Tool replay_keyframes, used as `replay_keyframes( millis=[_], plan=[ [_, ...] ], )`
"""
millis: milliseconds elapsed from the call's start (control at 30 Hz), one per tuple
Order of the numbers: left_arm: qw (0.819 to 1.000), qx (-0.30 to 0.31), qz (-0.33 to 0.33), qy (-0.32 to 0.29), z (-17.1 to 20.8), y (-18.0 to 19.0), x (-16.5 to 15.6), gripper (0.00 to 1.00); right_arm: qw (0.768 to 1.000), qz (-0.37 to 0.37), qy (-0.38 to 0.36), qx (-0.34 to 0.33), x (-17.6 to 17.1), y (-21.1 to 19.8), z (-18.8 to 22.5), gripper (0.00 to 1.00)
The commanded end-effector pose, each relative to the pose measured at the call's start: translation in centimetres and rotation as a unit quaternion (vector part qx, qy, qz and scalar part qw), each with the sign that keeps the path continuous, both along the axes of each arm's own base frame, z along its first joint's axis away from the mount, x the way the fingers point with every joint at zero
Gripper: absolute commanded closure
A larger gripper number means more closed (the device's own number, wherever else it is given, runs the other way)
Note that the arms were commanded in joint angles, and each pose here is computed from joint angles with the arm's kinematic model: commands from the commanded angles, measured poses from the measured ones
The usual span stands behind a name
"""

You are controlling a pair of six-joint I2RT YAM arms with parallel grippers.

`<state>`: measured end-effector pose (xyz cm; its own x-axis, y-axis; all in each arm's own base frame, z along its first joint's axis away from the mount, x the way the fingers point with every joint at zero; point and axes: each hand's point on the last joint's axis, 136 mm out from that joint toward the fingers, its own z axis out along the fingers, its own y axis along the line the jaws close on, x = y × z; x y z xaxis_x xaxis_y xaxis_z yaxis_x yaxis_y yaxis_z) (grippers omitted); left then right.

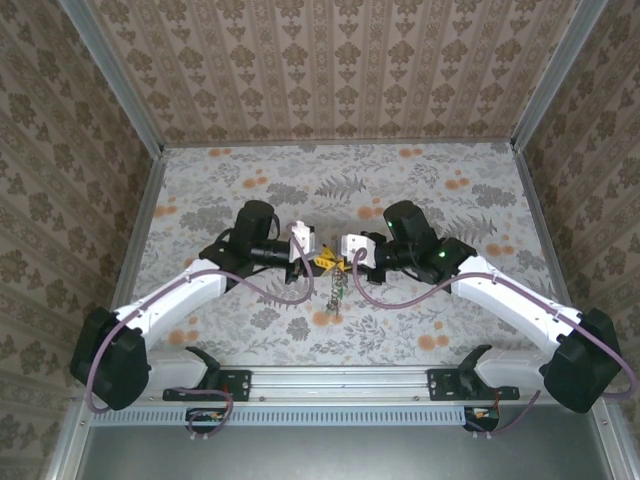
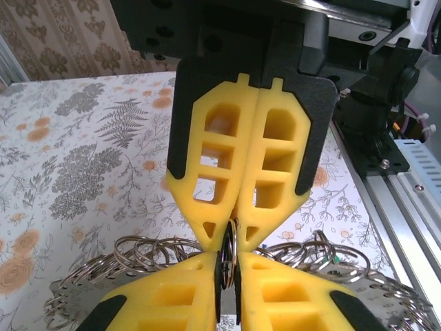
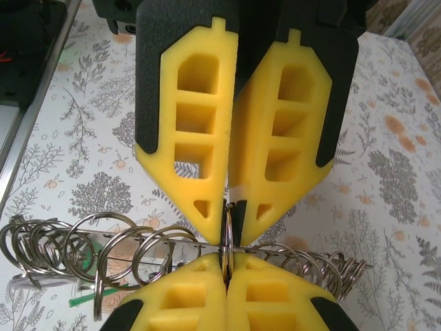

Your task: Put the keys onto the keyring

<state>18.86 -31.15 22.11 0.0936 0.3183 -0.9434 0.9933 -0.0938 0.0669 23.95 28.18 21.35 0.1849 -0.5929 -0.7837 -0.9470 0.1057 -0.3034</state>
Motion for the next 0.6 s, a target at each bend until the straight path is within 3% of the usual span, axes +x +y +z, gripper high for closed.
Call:
replay_keyframes(
  millis=[0,33,200,400,467,567],
  plan=[
    [0.998,0.015,-0.028,0.048,-0.1,-0.1,-1.1,0.94,1.000,-0.004,-0.002,0.006,0.3,0.4,1.7,1.00],
    [0.998,0.015,-0.029,0.054,0.1,-0.3,-1.1,1.00,1.000,-0.004,-0.001,0.010,0.2,0.4,1.7,1.00],
    [0.998,0.001,-0.031,0.056,1.0,-0.7,-1.1,1.00,0.999,-0.002,-0.005,0.037,-0.3,0.4,2.4,1.00],
    [0.993,-0.078,-0.076,0.051,3.8,-0.8,-2.6,1.00,0.992,-0.002,-0.027,0.120,-0.8,0.0,4.0,0.83],
    [0.992,-0.088,-0.080,0.047,4.3,-0.8,-2.7,1.00,0.992,0.006,-0.014,0.126,-1.1,0.0,3.9,0.76],
    [0.992,-0.098,-0.077,0.030,4.7,-0.5,-2.8,1.00,0.992,0.018,0.003,0.125,-1.6,0.1,3.7,0.73]
  ],
)
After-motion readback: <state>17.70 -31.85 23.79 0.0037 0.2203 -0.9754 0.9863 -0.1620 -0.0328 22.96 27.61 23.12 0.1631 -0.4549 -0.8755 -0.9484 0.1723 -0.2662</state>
